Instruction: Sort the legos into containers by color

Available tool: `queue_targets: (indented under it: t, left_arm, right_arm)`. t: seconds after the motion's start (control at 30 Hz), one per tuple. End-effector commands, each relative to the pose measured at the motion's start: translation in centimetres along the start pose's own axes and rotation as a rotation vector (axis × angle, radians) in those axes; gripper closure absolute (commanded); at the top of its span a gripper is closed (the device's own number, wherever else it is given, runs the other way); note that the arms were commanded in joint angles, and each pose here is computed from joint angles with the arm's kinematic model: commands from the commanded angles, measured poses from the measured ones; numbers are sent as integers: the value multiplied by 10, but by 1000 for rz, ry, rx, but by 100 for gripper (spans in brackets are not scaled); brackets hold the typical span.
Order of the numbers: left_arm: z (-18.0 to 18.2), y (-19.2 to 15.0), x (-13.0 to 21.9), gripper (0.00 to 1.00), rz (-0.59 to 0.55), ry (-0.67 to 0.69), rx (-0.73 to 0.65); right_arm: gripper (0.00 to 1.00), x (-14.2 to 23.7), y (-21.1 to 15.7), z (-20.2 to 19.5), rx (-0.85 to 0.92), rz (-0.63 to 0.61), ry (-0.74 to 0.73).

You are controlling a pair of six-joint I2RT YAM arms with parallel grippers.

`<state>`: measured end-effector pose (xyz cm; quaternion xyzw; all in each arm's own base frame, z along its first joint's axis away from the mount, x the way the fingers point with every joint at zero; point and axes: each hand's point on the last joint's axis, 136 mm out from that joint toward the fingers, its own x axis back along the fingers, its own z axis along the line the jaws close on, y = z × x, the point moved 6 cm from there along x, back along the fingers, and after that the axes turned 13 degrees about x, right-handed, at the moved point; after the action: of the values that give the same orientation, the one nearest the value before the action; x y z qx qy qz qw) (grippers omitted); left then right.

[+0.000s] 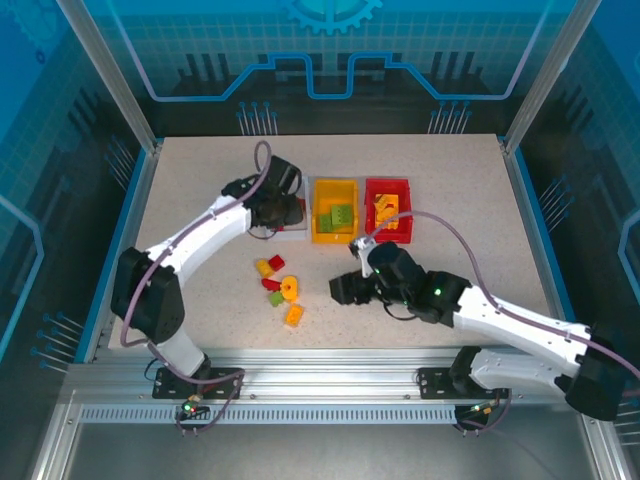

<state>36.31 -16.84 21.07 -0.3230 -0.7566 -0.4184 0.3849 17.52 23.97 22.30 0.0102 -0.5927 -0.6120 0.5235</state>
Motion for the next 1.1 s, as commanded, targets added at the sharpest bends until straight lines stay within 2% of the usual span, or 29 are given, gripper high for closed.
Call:
queue_targets:
  t: [0.0, 0.07, 0.23, 0.3, 0.43, 0.63, 0.8, 0.97, 1.07]
  left_arm:
    - [-5, 10, -31, 74, 98, -36, -123]
    - [-4, 17, -47, 74, 115, -31, -135]
    - [2, 17, -75, 71, 146, 19, -162]
    - [5, 17, -79, 66, 143, 37, -164]
    - [6, 17, -73, 48, 133, 41, -163]
    - [0, 25, -32, 44, 64, 9, -163]
    - [-1, 26, 19, 46, -12, -50, -130]
    - [17, 2, 82, 46, -101, -135, -57]
    - [37, -21, 115, 45, -136, -215, 16]
  right_arm:
    - [40, -7, 32, 0, 7, -78, 1]
    - [40, -8, 45, 1, 5, -93, 0]
    - [40, -17, 40, -6, -27, -63, -12]
    - [40, -18, 37, -8, -37, -59, -6]
    - [39, -20, 33, -10, -43, -46, -3]
    - [38, -24, 29, -12, -37, -24, -5]
    - [37, -39, 21, -10, 14, 71, -40]
    - [29, -72, -5, 34, 198, 211, -8]
    - [23, -93, -32, 50, 226, 329, -59]
